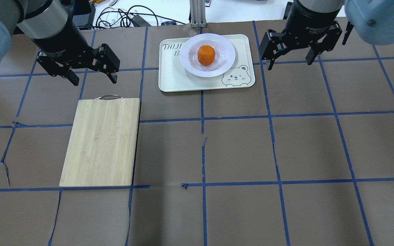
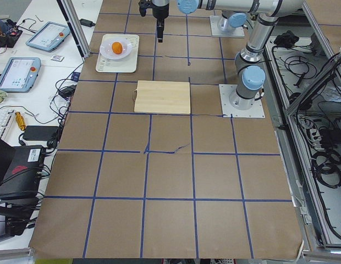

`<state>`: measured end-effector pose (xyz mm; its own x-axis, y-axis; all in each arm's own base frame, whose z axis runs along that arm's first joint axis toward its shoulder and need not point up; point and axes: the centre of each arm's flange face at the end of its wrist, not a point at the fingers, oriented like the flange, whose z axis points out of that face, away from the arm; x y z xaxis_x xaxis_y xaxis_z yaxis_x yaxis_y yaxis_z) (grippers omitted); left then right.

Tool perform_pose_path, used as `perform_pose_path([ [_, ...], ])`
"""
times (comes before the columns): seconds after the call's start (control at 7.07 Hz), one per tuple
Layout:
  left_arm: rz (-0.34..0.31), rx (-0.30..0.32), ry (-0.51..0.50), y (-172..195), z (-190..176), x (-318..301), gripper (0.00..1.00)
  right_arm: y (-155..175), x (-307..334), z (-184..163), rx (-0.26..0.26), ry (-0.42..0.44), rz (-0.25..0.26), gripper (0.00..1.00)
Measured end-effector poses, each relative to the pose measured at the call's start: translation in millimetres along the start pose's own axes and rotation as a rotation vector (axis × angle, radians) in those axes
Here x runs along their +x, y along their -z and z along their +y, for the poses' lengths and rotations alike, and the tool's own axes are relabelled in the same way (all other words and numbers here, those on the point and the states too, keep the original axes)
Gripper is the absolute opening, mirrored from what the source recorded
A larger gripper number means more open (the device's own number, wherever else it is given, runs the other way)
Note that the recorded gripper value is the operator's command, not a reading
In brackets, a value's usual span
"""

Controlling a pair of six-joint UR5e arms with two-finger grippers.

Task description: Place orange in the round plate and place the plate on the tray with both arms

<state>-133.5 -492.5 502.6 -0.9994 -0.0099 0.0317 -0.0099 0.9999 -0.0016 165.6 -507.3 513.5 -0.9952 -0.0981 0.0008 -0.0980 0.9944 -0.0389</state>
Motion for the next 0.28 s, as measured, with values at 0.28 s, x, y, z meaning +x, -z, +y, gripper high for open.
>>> perform_pose_path([
  [0.28,0.001,0.0,0.001,-0.2,-0.3,0.1,1.0,7.0,7.4,3.4,0.016,-0.023,0.001,1.0],
])
